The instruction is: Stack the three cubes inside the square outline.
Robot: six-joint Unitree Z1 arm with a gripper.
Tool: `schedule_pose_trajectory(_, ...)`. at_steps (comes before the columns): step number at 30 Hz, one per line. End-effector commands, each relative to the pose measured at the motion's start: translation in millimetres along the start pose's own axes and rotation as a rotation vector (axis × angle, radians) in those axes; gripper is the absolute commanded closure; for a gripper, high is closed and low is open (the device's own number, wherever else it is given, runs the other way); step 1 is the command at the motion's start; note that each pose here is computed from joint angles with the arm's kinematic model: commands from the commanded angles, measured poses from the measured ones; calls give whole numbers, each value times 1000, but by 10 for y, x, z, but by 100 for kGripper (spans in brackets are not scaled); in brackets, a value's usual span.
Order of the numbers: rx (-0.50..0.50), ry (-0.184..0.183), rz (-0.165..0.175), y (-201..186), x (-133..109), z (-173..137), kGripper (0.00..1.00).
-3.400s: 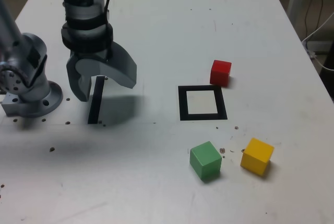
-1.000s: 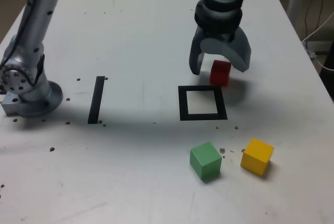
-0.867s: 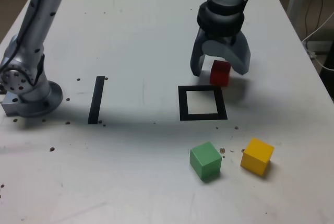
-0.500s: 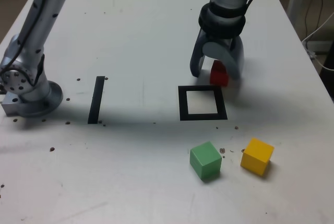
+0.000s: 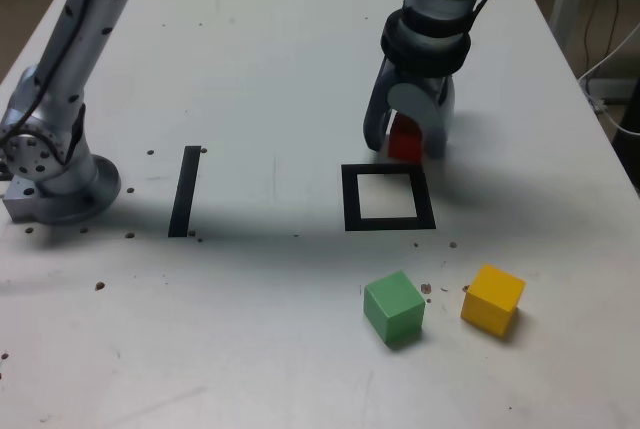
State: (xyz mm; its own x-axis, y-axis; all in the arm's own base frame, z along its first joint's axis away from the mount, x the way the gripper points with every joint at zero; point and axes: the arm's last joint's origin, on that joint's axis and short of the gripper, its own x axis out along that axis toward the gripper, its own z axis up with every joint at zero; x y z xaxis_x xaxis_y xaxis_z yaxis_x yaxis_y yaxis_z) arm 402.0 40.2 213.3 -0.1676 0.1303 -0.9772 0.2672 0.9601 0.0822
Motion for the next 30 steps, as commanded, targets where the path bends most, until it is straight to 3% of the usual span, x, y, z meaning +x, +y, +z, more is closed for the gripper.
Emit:
schedule_pose_trajectory(1,4,1,-6,-16,-2,14,71)
schedule_pose_trajectory(8,-17,-5,-32,-72,-51,-22,71)
schedule_pose_trajectory(15,-82,-42,-74,-262,-229,-149,71)
schedule_pose_trajectory(23,-175,-32,-155,-515,-255,-294,71)
schedule_pose_trajectory(30,-192,-30,-191,-574,-189,-261,71)
